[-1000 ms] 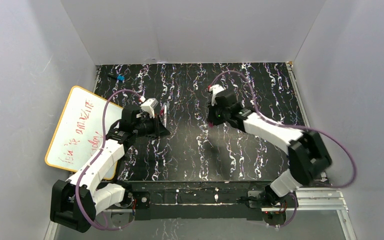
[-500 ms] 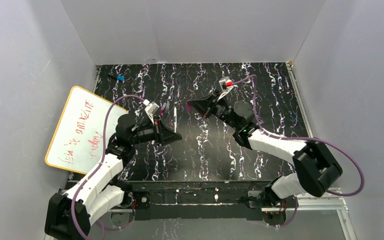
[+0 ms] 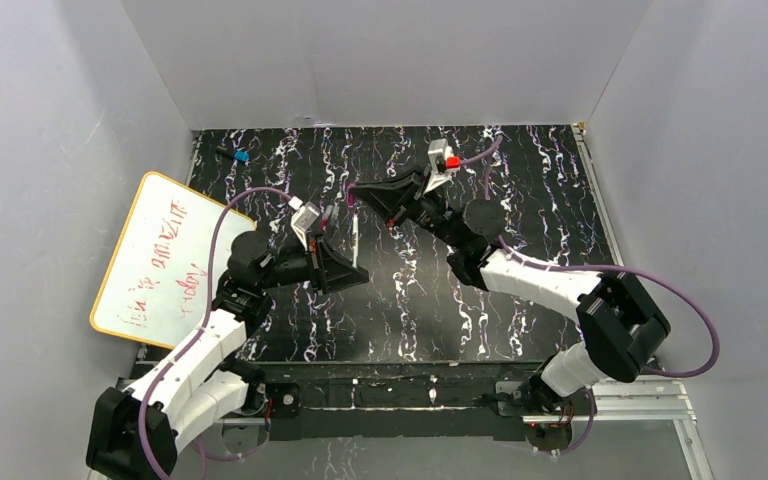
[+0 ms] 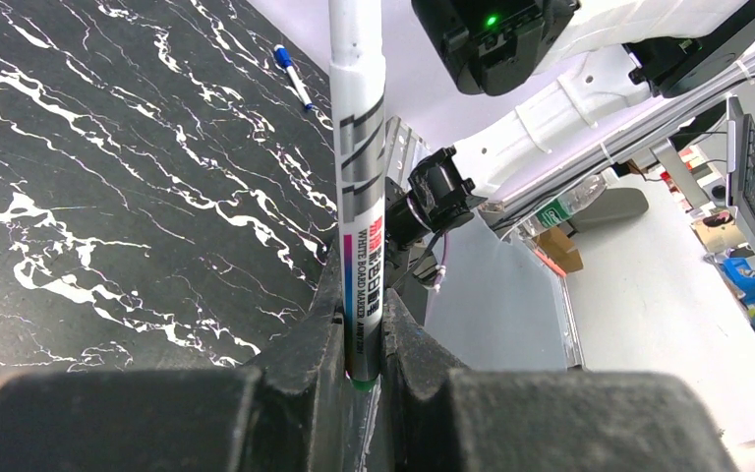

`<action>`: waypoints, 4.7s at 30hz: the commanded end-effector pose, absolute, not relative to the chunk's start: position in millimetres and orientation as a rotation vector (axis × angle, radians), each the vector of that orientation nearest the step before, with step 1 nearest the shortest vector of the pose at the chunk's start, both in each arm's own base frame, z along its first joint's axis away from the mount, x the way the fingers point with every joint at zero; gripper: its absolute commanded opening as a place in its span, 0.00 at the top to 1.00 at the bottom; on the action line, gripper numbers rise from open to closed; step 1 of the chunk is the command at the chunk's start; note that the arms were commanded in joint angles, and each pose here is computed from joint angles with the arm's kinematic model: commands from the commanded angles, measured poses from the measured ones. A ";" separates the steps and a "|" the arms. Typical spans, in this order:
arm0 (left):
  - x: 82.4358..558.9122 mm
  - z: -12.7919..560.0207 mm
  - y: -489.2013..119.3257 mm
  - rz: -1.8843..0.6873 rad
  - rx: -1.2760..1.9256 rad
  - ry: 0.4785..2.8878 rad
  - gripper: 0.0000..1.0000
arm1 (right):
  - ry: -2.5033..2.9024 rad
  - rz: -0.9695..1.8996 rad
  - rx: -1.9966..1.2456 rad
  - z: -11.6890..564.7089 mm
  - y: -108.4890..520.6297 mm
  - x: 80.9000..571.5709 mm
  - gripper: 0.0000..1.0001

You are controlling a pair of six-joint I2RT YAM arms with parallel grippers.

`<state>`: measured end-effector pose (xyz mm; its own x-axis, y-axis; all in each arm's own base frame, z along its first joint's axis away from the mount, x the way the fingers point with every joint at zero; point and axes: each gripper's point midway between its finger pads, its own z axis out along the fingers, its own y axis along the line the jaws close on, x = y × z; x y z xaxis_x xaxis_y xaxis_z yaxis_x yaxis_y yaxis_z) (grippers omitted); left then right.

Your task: Insert the pens into the pen caps

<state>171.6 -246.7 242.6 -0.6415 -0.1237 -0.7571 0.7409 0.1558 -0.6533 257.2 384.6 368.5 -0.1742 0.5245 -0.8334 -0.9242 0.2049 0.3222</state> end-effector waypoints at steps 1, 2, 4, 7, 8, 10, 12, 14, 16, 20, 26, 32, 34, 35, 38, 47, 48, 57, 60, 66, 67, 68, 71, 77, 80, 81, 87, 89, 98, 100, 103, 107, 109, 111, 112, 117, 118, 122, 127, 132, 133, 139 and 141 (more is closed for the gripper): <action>163.9 249.5 -247.0 -1.584 0.644 1.690 1.00 | 0.967 1.344 -0.503 418.0 377.8 251.3 0.99; 163.9 250.2 -246.9 -1.582 0.646 1.686 1.00 | 0.967 1.347 -0.510 419.8 378.5 250.7 0.99; 163.6 250.5 -246.8 -1.581 0.649 1.683 1.00 | 0.973 1.357 -0.523 421.5 380.0 248.5 0.99; 163.2 250.7 -246.7 -1.579 0.653 1.680 1.00 | 0.981 1.358 -0.525 421.9 377.6 245.9 0.99; 163.1 250.7 -246.7 -1.580 0.653 1.680 1.00 | 0.986 1.351 -0.522 420.9 376.0 246.1 0.99; 163.1 250.6 -246.7 -1.580 0.653 1.680 1.00 | 1.003 1.337 -0.520 417.2 374.3 246.8 0.99; 162.5 250.3 -246.8 -1.582 0.656 1.680 1.00 | 1.010 1.333 -0.519 415.5 372.7 245.9 0.99; 162.7 250.6 -246.7 -1.581 0.656 1.678 1.00 | 1.019 1.328 -0.520 414.3 371.8 245.6 0.99; 162.8 250.6 -246.8 -1.580 0.656 1.678 1.00 | 1.034 1.325 -0.525 412.3 372.3 245.8 0.99; 163.2 251.4 -246.5 -1.577 0.654 1.674 1.00 | 1.053 1.322 -0.543 410.3 373.6 245.3 0.99; 163.1 251.6 -246.3 -1.573 0.656 1.669 1.00 | 1.077 1.324 -0.550 403.6 374.6 245.1 0.99; 163.7 250.9 -246.2 -1.570 0.653 1.671 1.00 | 1.106 1.318 -0.566 399.7 375.4 244.2 0.99; 164.1 250.5 -246.4 -1.568 0.652 1.672 1.00 | 1.106 1.315 -0.573 400.7 374.2 242.4 0.99; 164.2 250.7 -246.3 -1.567 0.652 1.671 1.00 | 1.107 1.312 -0.574 400.9 373.1 242.1 0.99; 164.8 250.0 -246.4 -1.567 0.649 1.674 1.00 | 1.104 1.313 -0.574 401.7 370.9 239.4 0.99; 165.5 249.3 -246.4 -1.565 0.646 1.678 1.00 | 1.104 1.322 -0.588 406.3 368.8 234.1 0.99; 165.3 249.3 -246.3 -1.564 0.647 1.677 1.00 | 1.106 1.321 -0.587 405.2 368.5 234.4 0.99; 164.1 250.5 -246.2 -1.566 0.653 1.672 1.00 | 1.128 1.327 -0.588 394.7 372.1 236.6 0.99; 164.0 251.1 -246.1 -1.565 0.655 1.669 1.00 | 1.131 1.330 -0.590 394.1 373.0 236.8 0.99; 163.8 251.5 -246.0 -1.564 0.655 1.667 1.00 | 1.142 1.334 -0.600 391.3 374.8 236.6 0.99; 163.6 251.6 -245.9 -1.563 0.657 1.666 1.00 | 1.145 1.335 -0.601 389.9 375.1 236.7 0.99; 163.8 251.7 -245.9 -1.562 0.656 1.665 1.00 | 1.148 1.336 -0.603 388.6 375.5 236.4 0.99; 163.6 252.0 -245.9 -1.562 0.659 1.663 1.00 | 1.158 1.340 -0.603 384.6 376.1 236.5 0.99; 163.9 251.4 -245.8 -1.560 0.656 1.664 1.00 | 1.171 1.349 -0.609 382.1 376.8 235.1 0.99; 163.8 251.7 -245.7 -1.559 0.657 1.663 1.00 | 1.178 1.353 -0.615 378.6 376.8 233.9 0.99; 163.8 251.7 -245.7 -1.558 0.658 1.662 1.00 | 1.181 1.356 -0.616 377.3 376.9 233.4 0.99; 165.2 251.6 -245.4 -1.544 0.657 1.660 1.00 | 1.197 1.383 -0.623 373.7 377.6 229.7 0.99; 167.5 249.8 -244.6 -1.521 0.655 1.668 1.00 | 1.202 1.401 -0.625 373.6 378.5 227.3 0.99; 173.9 251.4 -239.5 -1.399 0.690 1.636 1.00 | 1.229 1.459 -0.630 368.1 378.8 216.3 0.99; 176.9 248.9 -238.0 -1.359 0.704 1.643 1.00 | 1.237 1.461 -0.637 367.5 377.9 213.1 0.99; 183.5 247.0 -235.9 -1.293 0.723 1.642 1.00 | 1.247 1.454 -0.648 367.6 374.7 208.0 0.99; 192.0 246.6 -233.1 -1.221 0.729 1.633 1.00 | 1.260 1.438 -0.658 369.0 367.3 201.6 0.99; 197.1 248.9 -231.6 -1.191 0.713 1.621 1.00 | 1.258 1.434 -0.654 370.7 362.2 197.9 0.99; 201.7 254.3 -230.0 -1.166 0.691 1.598 1.00 | 1.258 1.434 -0.648 370.4 358.5 194.3 0.99; 204.0 257.1 -229.7 -1.159 0.679 1.586 1.00 | 1.260 1.434 -0.644 369.3 357.1 192.9 0.99; 211.0 276.2 -234.3 -1.198 0.631 1.519 1.00 | 1.249 1.440 -0.609 368.4 353.7 190.4 0.99; 211.5 279.4 -236.0 -1.217 0.626 1.508 1.00 | 1.246 1.441 -0.606 368.8 353.9 190.1 0.99; 213.4 290.1 -242.4 -1.265 0.641 1.490 1.00 | 1.241 1.452 -0.608 368.8 358.9 187.8 0.99; 213.6 287.7 -249.3 -1.297 0.712 1.542 1.00 | 1.246 1.442 -0.634 367.1 363.7 183.7 0.99; 214.1 281.9 -246.1 -1.222 0.793 1.592 1.00 | 1.277 1.417 -0.662 362.1 362.8 180.6 0.99; 214.4 280.7 -244.0 -1.192 0.809 1.600 1.00 | 1.289 1.410 -0.668 359.7 362.3 180.1 0.99; 221.6 283.7 -231.3 -1.027 0.839 1.597 1.00 | 1.365 1.377 -0.724 345.9 355.2 172.0 0.99; 224.8 284.7 -228.9 -0.993 0.838 1.589 1.00 | 1.387 1.375 -0.738 342.3 352.6 169.0 0.99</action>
